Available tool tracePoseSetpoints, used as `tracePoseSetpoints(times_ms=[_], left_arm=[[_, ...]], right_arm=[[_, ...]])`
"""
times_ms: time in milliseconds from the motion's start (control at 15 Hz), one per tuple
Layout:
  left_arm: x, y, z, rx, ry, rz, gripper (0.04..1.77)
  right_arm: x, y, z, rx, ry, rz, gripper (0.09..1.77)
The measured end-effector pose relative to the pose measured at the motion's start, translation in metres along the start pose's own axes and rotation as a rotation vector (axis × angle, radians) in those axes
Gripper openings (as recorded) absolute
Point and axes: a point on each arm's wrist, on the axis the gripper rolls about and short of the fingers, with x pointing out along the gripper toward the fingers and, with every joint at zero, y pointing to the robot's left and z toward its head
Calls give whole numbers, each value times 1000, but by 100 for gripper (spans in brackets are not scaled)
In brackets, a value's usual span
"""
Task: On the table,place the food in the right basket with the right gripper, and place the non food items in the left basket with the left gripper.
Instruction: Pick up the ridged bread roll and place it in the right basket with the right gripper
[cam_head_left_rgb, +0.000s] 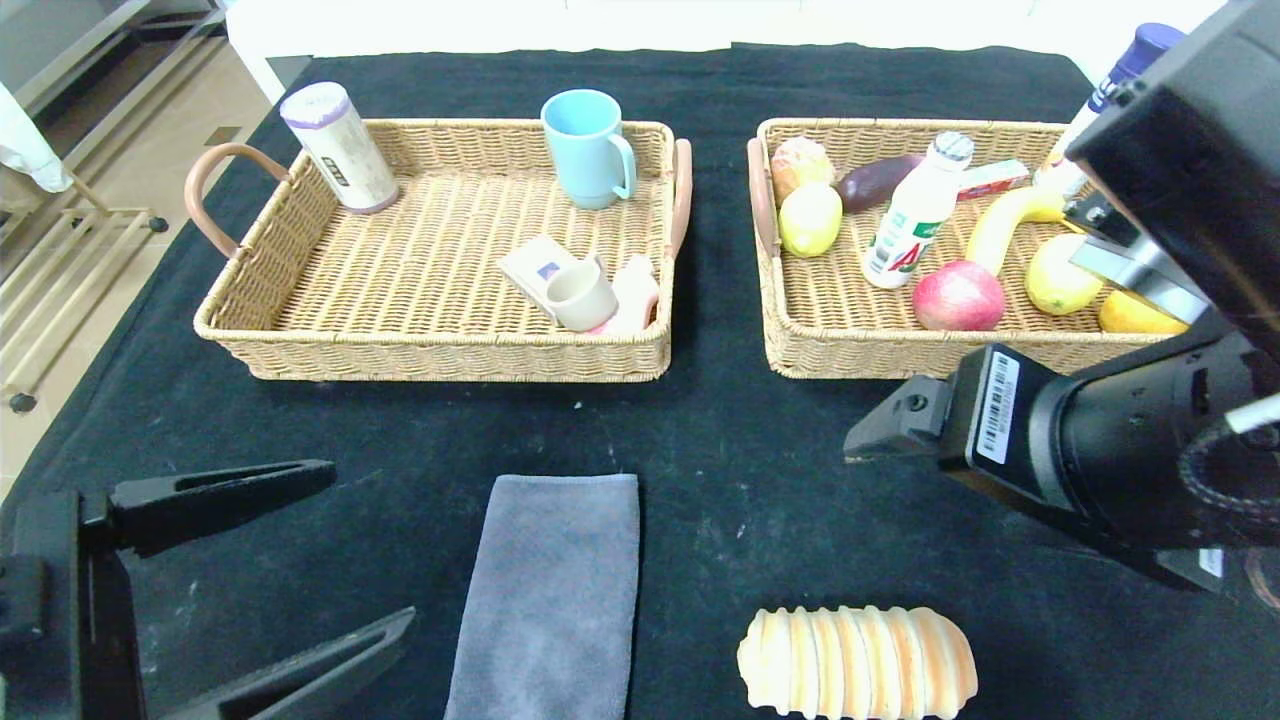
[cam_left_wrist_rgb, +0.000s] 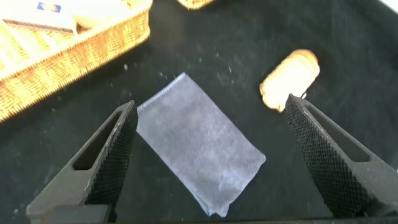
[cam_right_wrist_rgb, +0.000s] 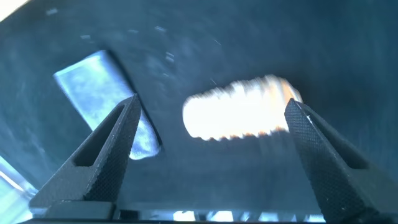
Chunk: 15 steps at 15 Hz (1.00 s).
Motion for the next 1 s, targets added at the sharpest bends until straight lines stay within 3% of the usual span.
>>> tracePoseSetpoints(times_ms=[267, 1000], left_arm=[[5, 1, -4, 2, 26, -4, 172], [4, 1, -4, 12, 17, -2, 172]], right_arm=[[12, -7, -7, 140, 119, -116, 170], [69, 5, -26, 146, 208, -214, 170]])
